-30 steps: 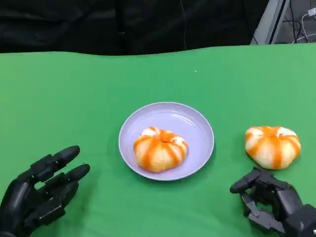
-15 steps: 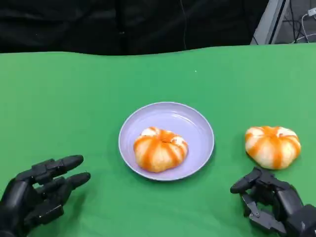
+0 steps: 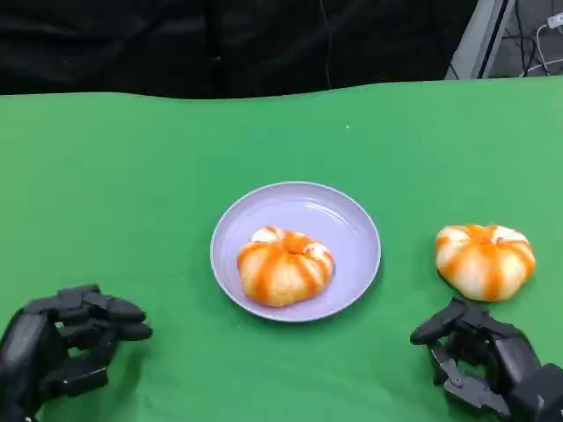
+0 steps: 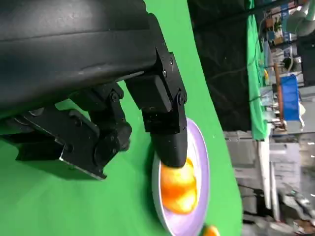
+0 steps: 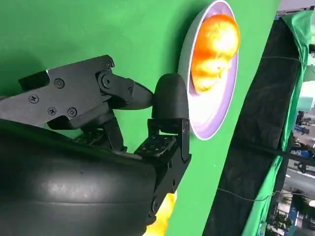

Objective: Grasp the bread from the table and place it into the plate.

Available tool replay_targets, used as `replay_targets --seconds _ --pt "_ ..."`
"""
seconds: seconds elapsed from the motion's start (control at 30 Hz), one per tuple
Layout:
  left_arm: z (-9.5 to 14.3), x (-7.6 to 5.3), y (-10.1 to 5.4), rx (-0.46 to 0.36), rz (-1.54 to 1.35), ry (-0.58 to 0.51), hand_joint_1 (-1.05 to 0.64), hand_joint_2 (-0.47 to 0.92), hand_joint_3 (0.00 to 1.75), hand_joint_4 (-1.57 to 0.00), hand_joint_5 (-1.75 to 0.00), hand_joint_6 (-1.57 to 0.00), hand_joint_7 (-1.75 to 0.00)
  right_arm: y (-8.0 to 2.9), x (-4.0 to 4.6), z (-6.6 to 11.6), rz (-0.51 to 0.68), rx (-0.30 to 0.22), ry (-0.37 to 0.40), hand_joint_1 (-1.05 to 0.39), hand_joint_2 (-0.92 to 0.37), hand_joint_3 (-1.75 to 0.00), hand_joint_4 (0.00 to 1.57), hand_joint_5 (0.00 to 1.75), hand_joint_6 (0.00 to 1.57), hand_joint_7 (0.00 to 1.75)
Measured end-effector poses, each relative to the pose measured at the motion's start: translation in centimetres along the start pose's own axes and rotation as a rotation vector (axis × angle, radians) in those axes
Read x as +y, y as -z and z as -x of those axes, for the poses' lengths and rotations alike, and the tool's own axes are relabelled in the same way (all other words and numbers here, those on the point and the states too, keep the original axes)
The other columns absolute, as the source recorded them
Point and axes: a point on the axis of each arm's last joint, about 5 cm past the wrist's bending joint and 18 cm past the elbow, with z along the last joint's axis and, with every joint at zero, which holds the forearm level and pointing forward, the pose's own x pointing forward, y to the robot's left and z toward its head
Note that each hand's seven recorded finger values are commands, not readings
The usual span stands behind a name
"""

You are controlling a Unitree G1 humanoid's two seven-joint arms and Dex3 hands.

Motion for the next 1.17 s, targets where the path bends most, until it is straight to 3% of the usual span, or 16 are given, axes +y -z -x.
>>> replay_targets --seconds 0.37,1.17 --pt "0.59 0.35 0.07 0.006 -0.026 -0.013 0.06 0.5 1.26 -1.04 -1.47 -1.05 -1.22 0.0 0.0 0.0 0.0 0.0 0.0 -0.15 -0.83 -0.66 0.68 1.75 0.74 1.24" --pt "0.76 0.53 0.04 0.0 -0.033 -0.008 0.08 0.53 1.24 -1.06 -1.47 -1.04 -1.25 0.0 -0.06 0.03 -0.002 -0.001 0.003 -0.16 -0.83 -0.65 0.68 1.75 0.73 1.25"
